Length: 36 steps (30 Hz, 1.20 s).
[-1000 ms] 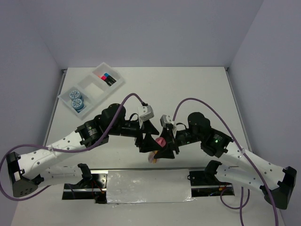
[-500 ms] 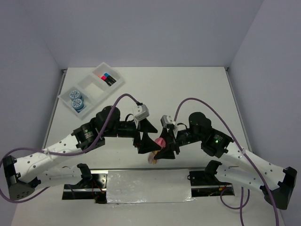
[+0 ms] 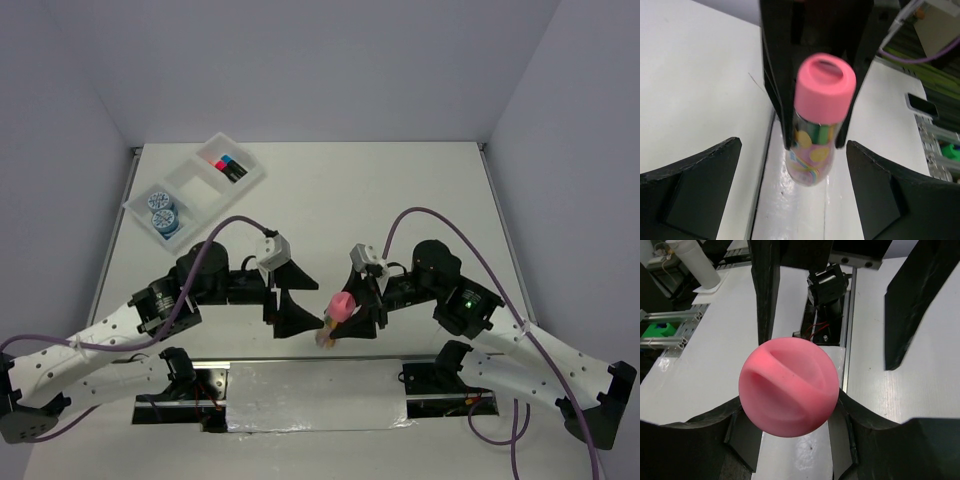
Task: Sort the stationery into containers
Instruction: Place the stationery in the storage box.
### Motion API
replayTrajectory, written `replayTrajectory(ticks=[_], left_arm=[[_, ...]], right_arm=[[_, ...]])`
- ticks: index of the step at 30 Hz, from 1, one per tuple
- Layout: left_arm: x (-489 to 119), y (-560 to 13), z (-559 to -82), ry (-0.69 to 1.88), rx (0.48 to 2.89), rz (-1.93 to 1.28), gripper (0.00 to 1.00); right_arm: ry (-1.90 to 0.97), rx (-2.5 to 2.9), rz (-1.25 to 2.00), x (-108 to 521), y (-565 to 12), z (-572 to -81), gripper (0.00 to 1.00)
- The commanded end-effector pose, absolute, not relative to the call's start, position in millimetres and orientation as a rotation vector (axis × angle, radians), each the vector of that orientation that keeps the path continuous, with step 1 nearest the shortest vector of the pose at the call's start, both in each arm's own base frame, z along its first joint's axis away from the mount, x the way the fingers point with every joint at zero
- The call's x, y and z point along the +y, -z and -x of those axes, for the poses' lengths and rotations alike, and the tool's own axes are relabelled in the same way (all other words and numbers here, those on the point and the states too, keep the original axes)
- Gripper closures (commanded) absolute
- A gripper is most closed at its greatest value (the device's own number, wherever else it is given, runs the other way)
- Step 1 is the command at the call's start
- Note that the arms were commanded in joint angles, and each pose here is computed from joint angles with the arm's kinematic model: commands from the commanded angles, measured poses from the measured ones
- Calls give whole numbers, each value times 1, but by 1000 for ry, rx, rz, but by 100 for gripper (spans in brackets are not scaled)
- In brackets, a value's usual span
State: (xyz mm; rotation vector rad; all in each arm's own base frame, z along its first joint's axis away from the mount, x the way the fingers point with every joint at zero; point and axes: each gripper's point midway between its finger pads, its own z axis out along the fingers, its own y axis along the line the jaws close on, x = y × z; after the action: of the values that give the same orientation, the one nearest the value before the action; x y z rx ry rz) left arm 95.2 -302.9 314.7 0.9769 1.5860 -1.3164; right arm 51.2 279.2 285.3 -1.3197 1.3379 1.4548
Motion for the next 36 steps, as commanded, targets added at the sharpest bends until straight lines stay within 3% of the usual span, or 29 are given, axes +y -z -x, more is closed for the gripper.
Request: replayTrajectory(ticks=[1,8,22,25,28,31,32,34,35,36], left_arm=[[-303,-325,-69,1434,1432,-1092,1],[-304,-306,-60,1489,1439,-1130,1],[-325,-322,-71,1540,1398,-1084,1],[-327,-323,-70,1557,1389,-1089,6],[-327,-325,-68,1570,1375,-1089,19],[-327,-331,-68,1572,1351,-1084,44],[-327,-333,-68,1570,1353,-1082,70],[-328,-332,-73,1540,1371,-1068,96],[-328,-336,-76,1525,1374,-1063,100],[-328,-329,-79,1500,1407,-1065,100]], right_arm=[[-1423,1208,1284,279,-323,-53,94],[-1399,1173,1254,274,-342,-52,94],[-1454,1131,1212,282,-356,-54,93],[-1447,1117,1180,283,-360,-58,93],[-1453,1128,1180,285,-358,-60,93],[-1462,1150,1174,289,-354,-63,92],[-1464,1151,1173,290,-353,-63,91],[-1463,1168,1160,291,-350,-66,87],[-1459,1173,1155,290,-349,-66,84],[-1454,1183,1143,290,-348,-68,74]])
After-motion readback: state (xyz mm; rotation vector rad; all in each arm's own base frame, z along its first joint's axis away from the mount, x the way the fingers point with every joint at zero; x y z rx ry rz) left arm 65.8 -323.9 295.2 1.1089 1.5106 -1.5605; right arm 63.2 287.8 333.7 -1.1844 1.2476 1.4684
